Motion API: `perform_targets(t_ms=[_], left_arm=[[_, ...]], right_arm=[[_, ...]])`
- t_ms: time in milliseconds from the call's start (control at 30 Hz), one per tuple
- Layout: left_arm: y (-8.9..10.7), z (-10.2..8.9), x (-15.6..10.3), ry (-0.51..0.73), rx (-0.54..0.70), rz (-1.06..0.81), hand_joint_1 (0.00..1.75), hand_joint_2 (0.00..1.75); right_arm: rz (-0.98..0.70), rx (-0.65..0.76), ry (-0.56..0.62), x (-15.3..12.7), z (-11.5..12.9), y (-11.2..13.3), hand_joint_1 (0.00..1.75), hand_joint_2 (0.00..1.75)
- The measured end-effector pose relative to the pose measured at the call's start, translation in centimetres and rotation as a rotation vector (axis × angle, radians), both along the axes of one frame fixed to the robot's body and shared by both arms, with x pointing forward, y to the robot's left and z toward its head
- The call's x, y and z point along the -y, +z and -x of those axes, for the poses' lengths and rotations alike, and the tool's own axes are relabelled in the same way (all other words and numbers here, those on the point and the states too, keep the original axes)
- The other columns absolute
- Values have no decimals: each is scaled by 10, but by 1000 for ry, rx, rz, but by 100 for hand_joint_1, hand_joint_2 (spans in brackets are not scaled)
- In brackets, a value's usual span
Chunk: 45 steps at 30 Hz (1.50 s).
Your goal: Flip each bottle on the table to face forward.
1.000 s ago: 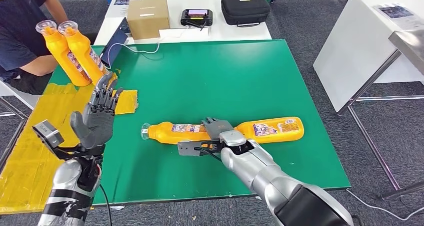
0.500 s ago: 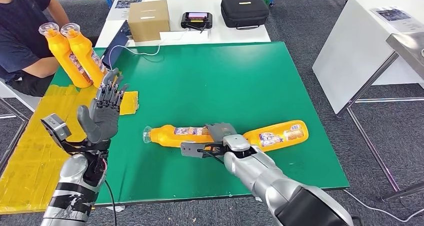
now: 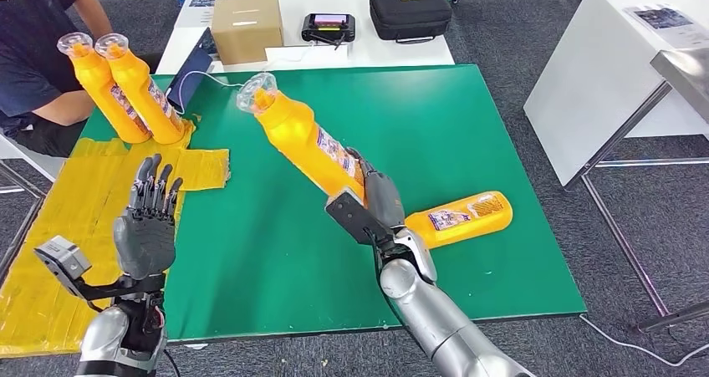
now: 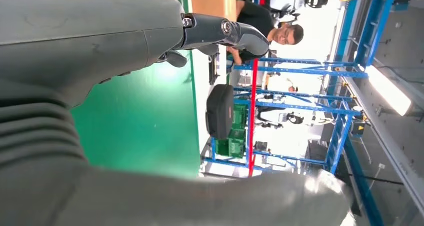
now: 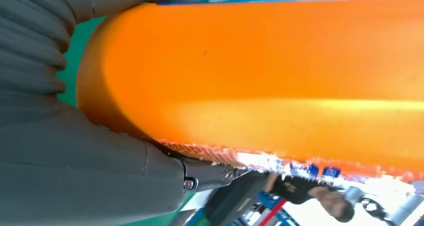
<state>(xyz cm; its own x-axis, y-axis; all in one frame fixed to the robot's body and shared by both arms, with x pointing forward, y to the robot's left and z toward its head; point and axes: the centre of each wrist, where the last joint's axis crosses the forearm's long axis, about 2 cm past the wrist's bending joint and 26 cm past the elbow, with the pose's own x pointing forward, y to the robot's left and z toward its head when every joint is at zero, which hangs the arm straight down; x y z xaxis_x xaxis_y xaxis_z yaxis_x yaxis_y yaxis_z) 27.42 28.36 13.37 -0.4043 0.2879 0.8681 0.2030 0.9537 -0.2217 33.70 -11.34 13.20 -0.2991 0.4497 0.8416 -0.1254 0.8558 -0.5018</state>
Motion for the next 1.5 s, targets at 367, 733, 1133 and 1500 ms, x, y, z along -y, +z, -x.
perform_targets(t_ms=[367, 733, 1133, 1500], left_arm=[[5, 11, 13, -56, 19, 67, 0, 175], [13, 19, 35, -181, 36, 105, 0, 175], [7, 33, 37, -277, 9, 205, 0, 175], [0, 38, 25, -232, -18, 202, 87, 175]], right_arm=[[35, -14, 138, -19, 18, 11, 175, 175], [142, -51, 291, -48, 29, 15, 175, 175], [340, -5, 447, -84, 49, 21, 175, 175], [404, 41, 543, -104, 70, 25, 175, 175]])
